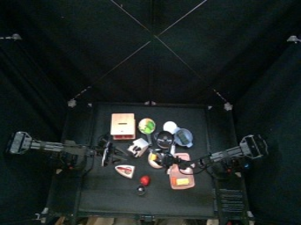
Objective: Hand over carrot top
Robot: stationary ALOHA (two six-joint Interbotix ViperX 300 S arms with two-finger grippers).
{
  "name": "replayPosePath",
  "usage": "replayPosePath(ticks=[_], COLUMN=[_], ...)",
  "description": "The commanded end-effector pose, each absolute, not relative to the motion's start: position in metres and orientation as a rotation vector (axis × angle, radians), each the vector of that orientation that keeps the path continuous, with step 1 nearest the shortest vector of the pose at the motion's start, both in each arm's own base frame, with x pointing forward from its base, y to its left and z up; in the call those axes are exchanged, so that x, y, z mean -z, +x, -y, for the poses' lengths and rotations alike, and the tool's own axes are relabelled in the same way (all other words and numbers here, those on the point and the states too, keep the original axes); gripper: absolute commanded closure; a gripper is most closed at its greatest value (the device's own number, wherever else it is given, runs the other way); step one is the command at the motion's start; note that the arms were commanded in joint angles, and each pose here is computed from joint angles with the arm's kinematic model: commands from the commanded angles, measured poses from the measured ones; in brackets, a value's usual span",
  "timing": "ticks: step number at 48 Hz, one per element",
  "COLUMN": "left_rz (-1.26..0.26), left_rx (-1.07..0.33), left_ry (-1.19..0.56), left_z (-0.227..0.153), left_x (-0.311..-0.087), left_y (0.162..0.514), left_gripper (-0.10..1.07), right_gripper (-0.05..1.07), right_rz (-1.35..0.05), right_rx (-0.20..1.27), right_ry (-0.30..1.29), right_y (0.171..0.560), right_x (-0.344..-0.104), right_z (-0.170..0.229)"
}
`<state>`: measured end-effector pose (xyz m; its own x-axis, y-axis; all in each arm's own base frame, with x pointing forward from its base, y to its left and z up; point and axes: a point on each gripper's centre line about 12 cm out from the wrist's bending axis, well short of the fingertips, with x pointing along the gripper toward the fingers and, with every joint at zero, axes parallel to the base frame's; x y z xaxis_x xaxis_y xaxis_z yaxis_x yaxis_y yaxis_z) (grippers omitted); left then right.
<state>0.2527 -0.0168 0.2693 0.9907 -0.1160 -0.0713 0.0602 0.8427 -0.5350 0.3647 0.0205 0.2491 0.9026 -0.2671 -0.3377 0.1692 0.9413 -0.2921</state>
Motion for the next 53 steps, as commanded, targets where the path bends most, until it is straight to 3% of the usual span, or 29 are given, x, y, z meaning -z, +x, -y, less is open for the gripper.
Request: replayPosePath(ticks=[1, 18, 53], left_rz=[-0.064, -0.078, -0.004], left_rx=[0.115, 0.05, -0.004], left_ry=[-0.557, -0.641, -0.681], left_z=[0.019, 0.009, -0.013], left_x=[-0.282, -0.277, -0.255], left_y=[0.264, 0.305, 0.353], left_gripper=[0.02, 0.0, 0.0], right_gripper=[0.31, 0.31, 0.31], right_rz=[-0.337, -0.327, -0.3], right_rx=[0.24, 0.269, 0.268], right_ry=[-0.273, -0.291, -0.319], right_y=[0.37, 0.371, 0.385], right_x=[-0.265, -0.265, -0.271], right_z=[-0.02, -0.018, -0.025])
